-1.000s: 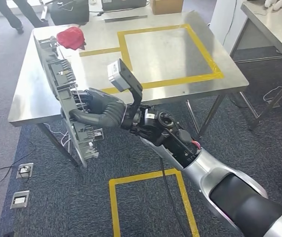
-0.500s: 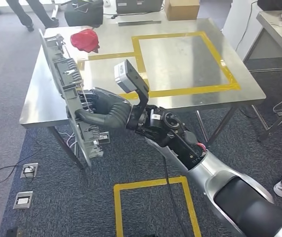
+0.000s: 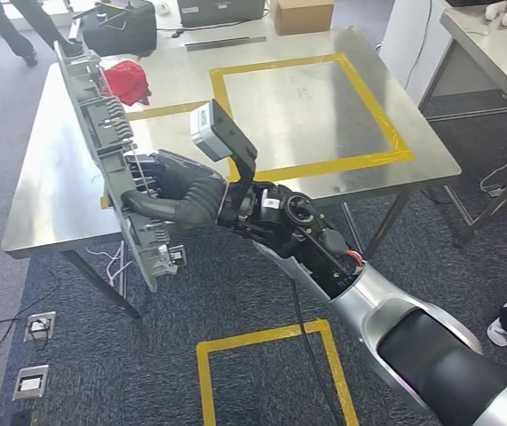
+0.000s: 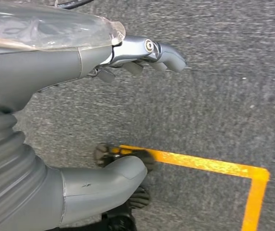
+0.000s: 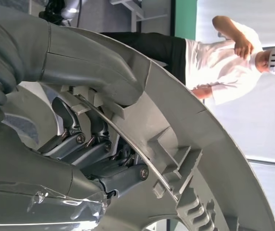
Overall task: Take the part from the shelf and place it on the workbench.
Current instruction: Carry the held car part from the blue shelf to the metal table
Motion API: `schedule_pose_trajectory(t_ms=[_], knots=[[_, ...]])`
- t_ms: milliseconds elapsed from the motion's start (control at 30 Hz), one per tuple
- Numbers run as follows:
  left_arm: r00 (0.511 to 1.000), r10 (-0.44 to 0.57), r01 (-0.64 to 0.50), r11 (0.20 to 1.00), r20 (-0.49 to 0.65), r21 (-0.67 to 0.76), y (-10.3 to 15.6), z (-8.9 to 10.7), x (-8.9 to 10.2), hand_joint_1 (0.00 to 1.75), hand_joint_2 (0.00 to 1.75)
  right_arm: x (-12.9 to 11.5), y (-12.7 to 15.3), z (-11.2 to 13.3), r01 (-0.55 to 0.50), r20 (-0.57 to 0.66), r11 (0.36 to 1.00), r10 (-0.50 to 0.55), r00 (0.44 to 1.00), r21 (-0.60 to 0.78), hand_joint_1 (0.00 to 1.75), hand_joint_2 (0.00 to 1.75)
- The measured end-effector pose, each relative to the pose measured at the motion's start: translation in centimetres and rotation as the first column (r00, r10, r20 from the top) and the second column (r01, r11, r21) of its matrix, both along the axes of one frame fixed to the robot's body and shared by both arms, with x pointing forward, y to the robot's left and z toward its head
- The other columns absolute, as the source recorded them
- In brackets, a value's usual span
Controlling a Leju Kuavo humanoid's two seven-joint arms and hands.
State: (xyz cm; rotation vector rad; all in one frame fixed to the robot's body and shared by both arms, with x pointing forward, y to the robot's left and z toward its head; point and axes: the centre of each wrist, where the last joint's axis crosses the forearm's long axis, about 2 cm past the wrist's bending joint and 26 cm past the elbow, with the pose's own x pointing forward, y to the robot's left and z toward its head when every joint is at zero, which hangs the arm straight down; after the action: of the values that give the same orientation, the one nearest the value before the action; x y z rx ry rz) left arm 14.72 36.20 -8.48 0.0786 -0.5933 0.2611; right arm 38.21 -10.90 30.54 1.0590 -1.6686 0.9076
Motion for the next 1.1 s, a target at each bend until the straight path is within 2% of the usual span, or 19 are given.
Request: schedule_pose_trajectory(t_ms=[633, 833, 1100], knots=[[1.000, 0.012, -0.012, 1.000, 0.002, -0.011, -0.17, -0.08, -0.18, 0.00, 1.75, 0.31, -0.07, -0.35, 0.005, 0.008, 1.000, -0.005, 1.000, 0.000, 1.75, 1.75], [1.000, 0.016, -0.015, 1.000, 0.007, -0.011, -0.18, -0.07, -0.15, 0.00, 1.75, 0.49, 0.28, 0.47, -0.003, 0.028, 1.000, 0.003, 1.000, 0.013, 1.75, 1.75], [1.000, 0.017, -0.017, 1.000, -0.002, -0.001, 0.27, -0.13, -0.54, 0.00, 1.75, 0.56, 0.24, -0.21, 0.003, 0.010, 1.000, -0.003, 1.000, 0.008, 1.75, 1.75]])
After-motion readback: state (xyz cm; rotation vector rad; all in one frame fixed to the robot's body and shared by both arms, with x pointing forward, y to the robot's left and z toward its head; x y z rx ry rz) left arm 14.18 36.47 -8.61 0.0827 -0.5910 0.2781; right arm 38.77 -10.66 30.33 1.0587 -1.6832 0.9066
